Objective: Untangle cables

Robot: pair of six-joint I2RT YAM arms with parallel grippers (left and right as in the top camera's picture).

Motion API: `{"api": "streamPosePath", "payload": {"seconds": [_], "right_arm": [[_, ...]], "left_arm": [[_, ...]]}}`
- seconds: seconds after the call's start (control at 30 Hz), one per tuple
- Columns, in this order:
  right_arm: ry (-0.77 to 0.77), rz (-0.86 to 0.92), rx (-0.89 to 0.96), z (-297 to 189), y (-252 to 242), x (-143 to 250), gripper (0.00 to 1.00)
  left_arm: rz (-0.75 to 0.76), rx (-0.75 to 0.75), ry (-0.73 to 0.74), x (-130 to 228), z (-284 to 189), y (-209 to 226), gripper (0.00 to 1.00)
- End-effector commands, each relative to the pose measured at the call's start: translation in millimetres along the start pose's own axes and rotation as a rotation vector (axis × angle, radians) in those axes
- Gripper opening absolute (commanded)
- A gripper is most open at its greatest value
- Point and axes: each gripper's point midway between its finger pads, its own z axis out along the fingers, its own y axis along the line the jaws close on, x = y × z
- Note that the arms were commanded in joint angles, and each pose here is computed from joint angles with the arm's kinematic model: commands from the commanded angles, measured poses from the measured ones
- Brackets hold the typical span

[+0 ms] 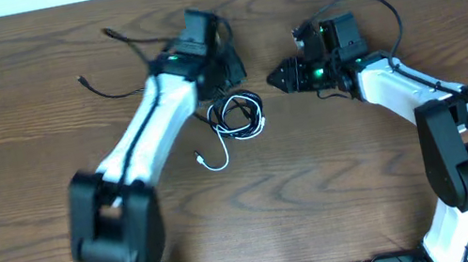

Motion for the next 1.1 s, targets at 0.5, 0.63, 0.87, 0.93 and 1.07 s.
{"api": "streamPosePath", "payload": {"seconds": [0.5,0.63,0.87,0.93,1.07], "right_arm": [[-0.014,0.021,0.118,-17.4,-8.4,-0.8,0.56],[-0.015,0.022,0.131,-17.6,-10.7,-0.8,0.56],[-0.013,0.024,0.133,-17.7,-11.1,-0.2,0.56],[-0.011,0.026,0.134,-17.7,-11.4,0.3,0.56],[-0.012,0.030,0.153,-18.2,-14.8,0.9,0.56]], "left_arm": [[0.148,-0.222,0.039,-6.5,18.5,71.5,0.27],[0.162,-0.149,0.109,-3.4,37.1,82.0,0.29],[0.286,-0.122,0.213,13.0,62.6,100.6,0.37],[0.341,-0.046,0.240,19.0,63.5,89.9,0.37],[0.355,-0.068,0.239,18.1,64.6,94.9,0.36]]}}
